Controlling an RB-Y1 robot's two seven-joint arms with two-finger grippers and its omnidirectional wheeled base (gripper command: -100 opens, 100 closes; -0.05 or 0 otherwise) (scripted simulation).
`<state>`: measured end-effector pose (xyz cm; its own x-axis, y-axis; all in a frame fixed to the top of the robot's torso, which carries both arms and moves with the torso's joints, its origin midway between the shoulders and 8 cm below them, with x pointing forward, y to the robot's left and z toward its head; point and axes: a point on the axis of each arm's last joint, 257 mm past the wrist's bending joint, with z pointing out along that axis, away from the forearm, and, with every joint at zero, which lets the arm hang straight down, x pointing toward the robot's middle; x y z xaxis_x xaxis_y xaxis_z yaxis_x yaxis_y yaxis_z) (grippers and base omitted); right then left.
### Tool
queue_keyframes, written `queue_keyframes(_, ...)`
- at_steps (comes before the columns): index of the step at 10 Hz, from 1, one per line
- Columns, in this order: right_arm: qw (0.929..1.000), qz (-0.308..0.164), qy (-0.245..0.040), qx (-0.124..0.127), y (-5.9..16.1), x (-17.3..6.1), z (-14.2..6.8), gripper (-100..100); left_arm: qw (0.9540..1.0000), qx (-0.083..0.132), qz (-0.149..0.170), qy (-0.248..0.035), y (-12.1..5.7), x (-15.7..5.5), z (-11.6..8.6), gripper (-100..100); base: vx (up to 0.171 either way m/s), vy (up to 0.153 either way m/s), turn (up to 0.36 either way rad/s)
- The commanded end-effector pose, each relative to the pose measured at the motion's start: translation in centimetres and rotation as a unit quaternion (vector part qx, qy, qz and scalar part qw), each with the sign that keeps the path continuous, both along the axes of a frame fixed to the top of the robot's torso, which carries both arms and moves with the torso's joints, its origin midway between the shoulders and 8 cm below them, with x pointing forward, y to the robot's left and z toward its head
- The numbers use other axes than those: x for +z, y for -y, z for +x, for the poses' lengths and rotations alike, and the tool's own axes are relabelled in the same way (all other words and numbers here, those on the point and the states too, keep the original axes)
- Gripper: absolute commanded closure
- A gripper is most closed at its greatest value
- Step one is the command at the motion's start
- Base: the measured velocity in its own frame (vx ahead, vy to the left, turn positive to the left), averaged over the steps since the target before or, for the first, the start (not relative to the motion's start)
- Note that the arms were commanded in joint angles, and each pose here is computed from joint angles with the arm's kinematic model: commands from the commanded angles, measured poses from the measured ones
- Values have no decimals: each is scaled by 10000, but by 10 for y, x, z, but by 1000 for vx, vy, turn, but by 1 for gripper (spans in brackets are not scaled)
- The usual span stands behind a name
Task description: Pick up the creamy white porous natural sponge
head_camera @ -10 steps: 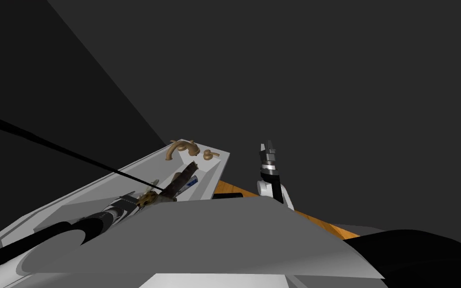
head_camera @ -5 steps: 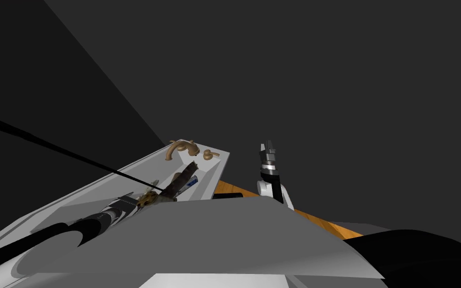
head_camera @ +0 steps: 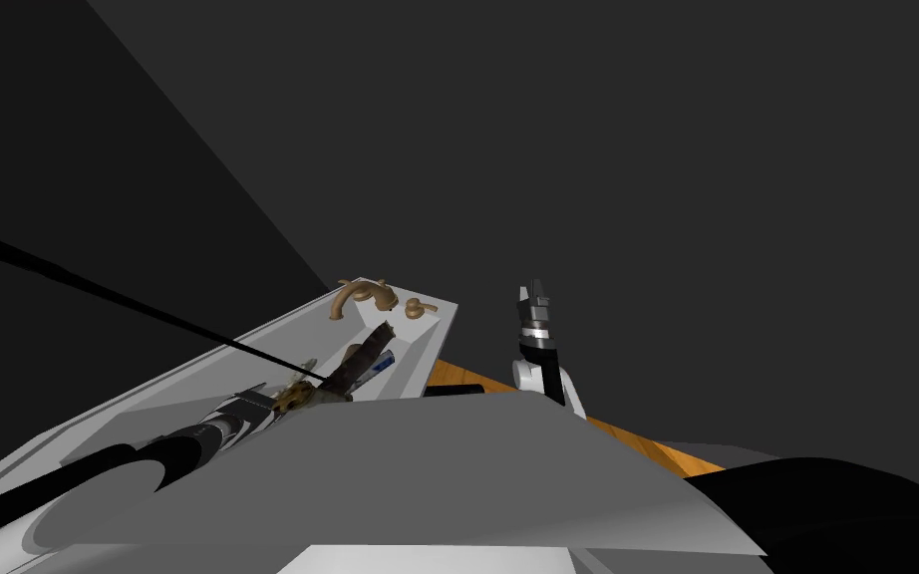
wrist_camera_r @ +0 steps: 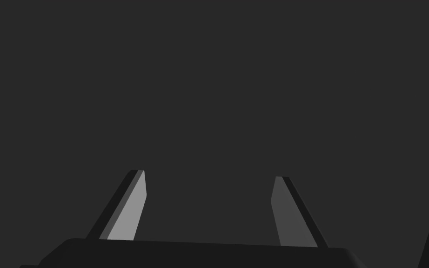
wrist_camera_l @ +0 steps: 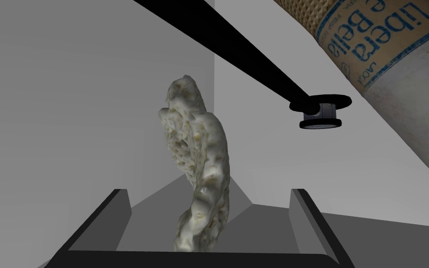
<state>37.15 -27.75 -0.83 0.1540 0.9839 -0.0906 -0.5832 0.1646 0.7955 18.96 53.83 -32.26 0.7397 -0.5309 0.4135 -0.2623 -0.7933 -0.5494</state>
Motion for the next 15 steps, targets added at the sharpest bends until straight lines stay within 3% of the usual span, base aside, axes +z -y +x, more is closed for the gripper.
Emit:
queue_keyframes(1, 10000, 0, 0, 0, 0, 0, 0, 0, 10000, 0, 0, 0, 0, 0, 0, -100, 0, 0, 0)
queue_keyframes(15, 10000, 0, 0, 0, 0, 0, 0, 0, 10000, 57, -1, -11, -4, 0, -3, -100, -2, 2, -8)
